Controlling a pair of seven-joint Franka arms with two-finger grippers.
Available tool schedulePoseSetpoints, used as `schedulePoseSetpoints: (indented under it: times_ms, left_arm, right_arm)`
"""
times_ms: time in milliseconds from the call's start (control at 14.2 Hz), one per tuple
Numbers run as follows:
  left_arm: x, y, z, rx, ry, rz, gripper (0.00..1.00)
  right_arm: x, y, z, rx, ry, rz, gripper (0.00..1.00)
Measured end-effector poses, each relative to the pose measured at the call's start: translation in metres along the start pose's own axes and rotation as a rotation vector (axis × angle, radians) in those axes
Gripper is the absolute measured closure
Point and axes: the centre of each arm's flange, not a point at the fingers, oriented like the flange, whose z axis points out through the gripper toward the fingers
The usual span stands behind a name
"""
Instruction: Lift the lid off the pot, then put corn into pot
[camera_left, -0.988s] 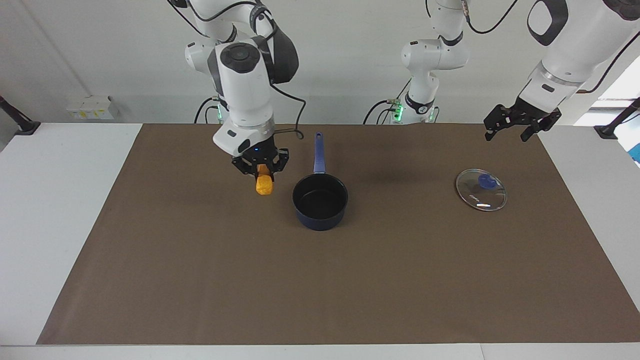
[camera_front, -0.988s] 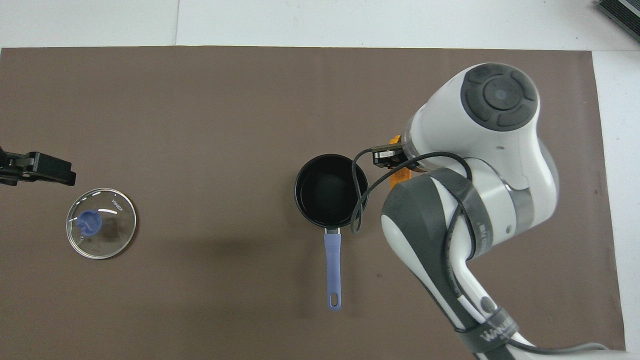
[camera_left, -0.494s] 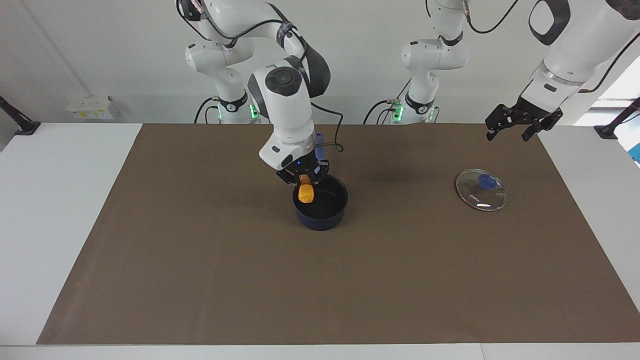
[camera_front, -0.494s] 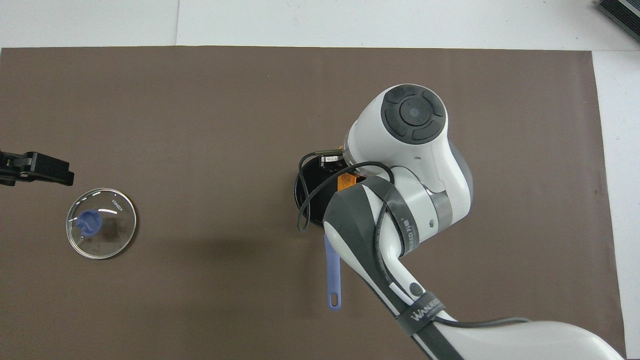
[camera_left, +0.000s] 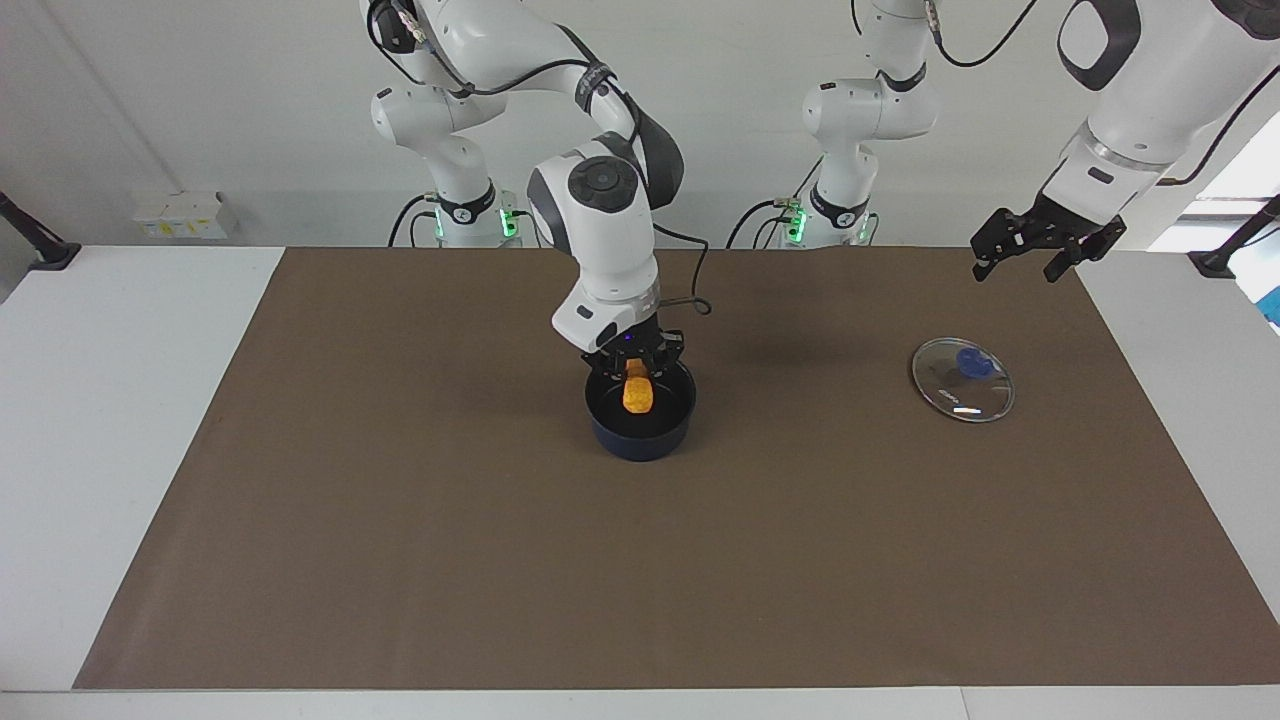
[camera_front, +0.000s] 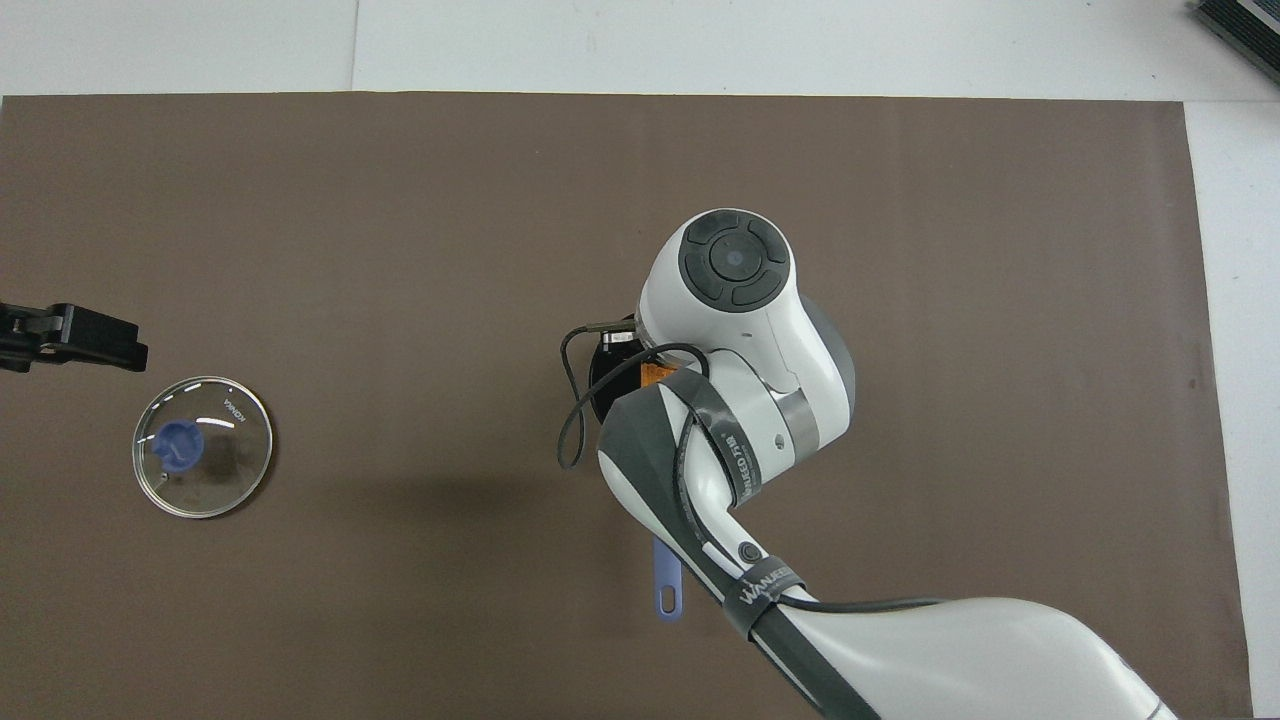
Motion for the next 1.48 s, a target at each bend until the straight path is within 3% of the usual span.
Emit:
schedulePoseSetpoints:
  times_ms: [635, 776, 1199, 1481]
  left_arm:
    - [0.000, 0.000, 0.000, 0.000, 0.000, 0.000, 0.00]
    - [0.000, 0.000, 0.000, 0.000, 0.000, 0.000, 0.00]
    - [0.000, 0.000, 0.000, 0.000, 0.000, 0.000, 0.00]
    - [0.000, 0.000, 0.000, 0.000, 0.000, 0.000, 0.00]
  right_arm:
    - [-0.005, 0.005, 0.027, -0.016, -0.026, 0.004, 0.64]
    - [-0.006, 0.006, 0.032, -0.015, -0.022, 0.005, 0.60]
    - [-0.004, 0.008, 0.030, -0.013, -0.006, 0.005, 0.01]
    - [0.016, 0.045, -0.042, 0.023, 0.092, 0.065, 0.00]
